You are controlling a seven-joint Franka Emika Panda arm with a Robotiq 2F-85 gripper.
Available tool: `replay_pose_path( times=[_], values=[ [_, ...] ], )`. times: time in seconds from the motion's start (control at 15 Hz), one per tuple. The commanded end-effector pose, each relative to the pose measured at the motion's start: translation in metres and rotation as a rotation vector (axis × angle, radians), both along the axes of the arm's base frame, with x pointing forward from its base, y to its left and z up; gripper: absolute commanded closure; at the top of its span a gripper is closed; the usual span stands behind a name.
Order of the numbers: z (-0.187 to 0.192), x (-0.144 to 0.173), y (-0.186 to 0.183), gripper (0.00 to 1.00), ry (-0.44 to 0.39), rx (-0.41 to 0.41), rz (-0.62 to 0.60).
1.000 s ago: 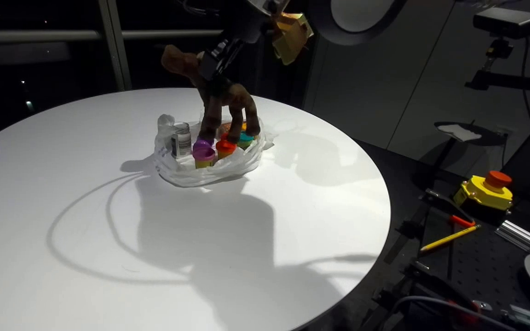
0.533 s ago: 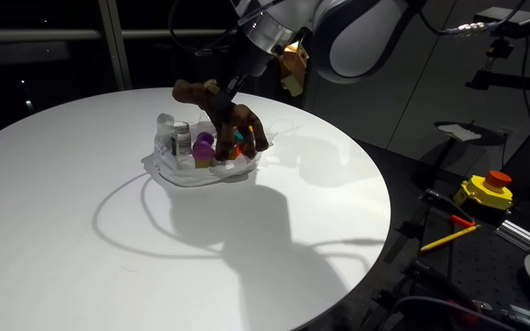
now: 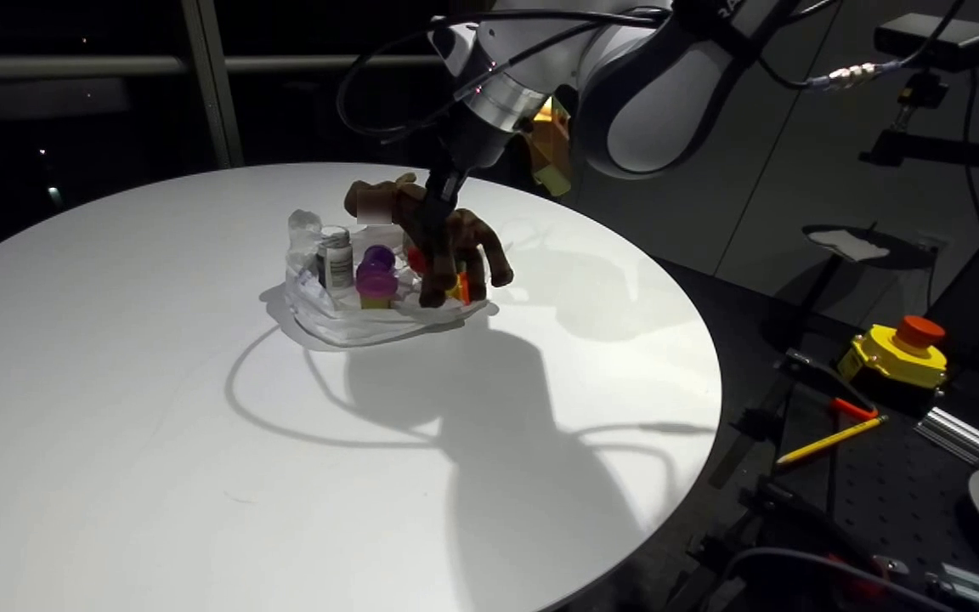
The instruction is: Pick up the objects from the table and put them in the plastic bag.
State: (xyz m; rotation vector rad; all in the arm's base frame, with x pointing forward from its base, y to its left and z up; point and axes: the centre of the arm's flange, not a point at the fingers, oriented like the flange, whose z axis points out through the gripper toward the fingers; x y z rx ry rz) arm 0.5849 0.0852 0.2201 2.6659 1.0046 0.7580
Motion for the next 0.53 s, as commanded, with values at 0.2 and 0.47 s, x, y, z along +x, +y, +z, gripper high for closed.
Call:
replay_pose_path(
  times=[0.2, 0.47],
  values=[
    [0.005, 0.041, 0.031, 0.91, -0.089, 0.011, -0.007],
    [-0.011, 0.05, 0.04, 0.56, -0.059, -0.077, 0.027]
  ],
)
